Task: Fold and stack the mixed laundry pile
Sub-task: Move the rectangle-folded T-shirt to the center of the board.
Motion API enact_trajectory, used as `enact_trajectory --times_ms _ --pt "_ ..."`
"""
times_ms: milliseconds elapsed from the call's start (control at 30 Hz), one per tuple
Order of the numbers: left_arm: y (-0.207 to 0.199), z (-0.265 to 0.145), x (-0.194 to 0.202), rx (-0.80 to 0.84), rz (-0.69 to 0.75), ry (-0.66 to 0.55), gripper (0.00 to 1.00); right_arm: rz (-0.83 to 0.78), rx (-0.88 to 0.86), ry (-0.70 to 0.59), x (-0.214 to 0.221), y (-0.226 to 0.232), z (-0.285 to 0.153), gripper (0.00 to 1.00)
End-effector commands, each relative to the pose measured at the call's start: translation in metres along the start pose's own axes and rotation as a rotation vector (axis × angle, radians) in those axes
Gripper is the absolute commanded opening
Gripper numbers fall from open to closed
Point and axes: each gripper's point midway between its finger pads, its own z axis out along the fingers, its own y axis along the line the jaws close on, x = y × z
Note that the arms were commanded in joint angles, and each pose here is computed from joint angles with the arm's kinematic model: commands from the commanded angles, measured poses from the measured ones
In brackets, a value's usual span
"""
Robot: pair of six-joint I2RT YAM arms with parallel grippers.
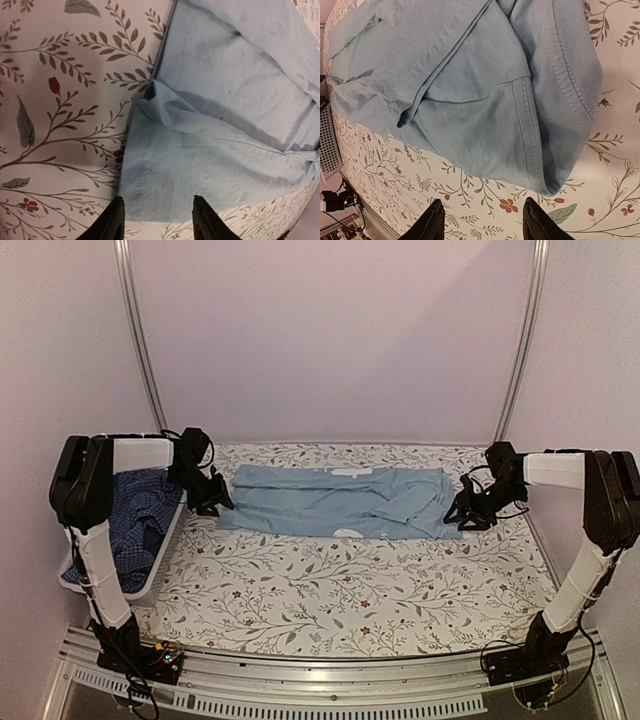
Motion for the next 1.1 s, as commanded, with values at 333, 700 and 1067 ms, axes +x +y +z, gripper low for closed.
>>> enact_trajectory --times_ms 333,700,1067 --pt "0.013 0.03 0.028 -0.047 0.003 0.092 0.47 -0.042 0.17 0.019 0.001 -0.035 0.018 0.59" --pt "0.01 0.036 0.032 -0.039 0.008 0.112 0.2 -0.045 0.155 0.062 0.003 -0.035 0.034 0.11" --pt "0.027 0.012 0.046 -0.164 0.032 0.15 0.0 0.119 0.357 0.054 0.02 -0.07 -0.018 0.0"
